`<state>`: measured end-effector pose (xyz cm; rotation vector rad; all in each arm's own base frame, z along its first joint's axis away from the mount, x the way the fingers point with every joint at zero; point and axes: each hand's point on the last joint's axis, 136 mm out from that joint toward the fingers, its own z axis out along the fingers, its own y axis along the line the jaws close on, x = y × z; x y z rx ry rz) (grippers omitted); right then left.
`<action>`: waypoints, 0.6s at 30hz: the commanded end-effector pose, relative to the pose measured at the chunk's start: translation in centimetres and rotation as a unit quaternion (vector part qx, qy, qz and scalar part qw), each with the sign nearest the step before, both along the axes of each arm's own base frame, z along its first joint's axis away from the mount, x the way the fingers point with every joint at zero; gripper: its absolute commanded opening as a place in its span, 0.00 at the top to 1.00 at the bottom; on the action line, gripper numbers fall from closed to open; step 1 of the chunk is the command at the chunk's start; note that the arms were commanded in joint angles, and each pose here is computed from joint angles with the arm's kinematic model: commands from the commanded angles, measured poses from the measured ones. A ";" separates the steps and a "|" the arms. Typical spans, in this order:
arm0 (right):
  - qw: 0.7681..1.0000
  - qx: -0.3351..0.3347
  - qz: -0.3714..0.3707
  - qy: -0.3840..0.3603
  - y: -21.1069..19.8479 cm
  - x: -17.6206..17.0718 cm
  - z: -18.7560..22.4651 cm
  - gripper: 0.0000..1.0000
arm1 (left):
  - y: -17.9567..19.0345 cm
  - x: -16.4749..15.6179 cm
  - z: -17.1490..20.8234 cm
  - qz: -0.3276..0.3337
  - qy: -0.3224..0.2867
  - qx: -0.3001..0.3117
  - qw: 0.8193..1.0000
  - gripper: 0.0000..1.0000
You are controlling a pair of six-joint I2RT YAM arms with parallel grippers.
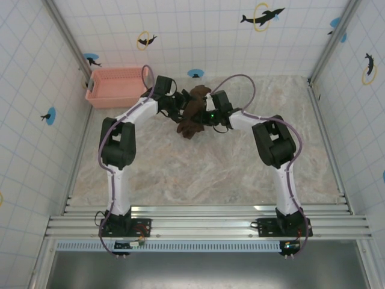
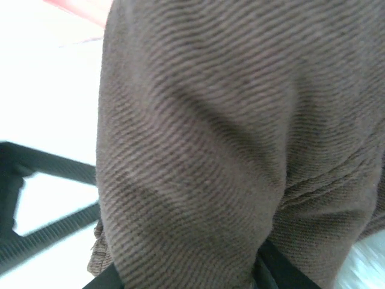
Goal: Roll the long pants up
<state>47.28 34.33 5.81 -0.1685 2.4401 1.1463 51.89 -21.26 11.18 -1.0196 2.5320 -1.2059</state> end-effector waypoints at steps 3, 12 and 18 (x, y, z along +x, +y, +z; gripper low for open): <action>0.983 0.035 0.015 0.181 1.0 -5.2 -8.7 0.89 | -0.4 -0.5 -1.7 -0.031 0.006 0.005 0.999 0.03; 0.979 0.020 0.037 0.202 0.9 -6.6 -9.9 0.89 | 2.0 0.3 -1.6 -0.072 -0.009 0.114 0.991 0.02; 0.977 0.019 0.040 0.210 0.9 -6.9 -10.4 0.90 | 4.3 1.1 0.6 -0.096 -0.038 0.210 0.972 0.03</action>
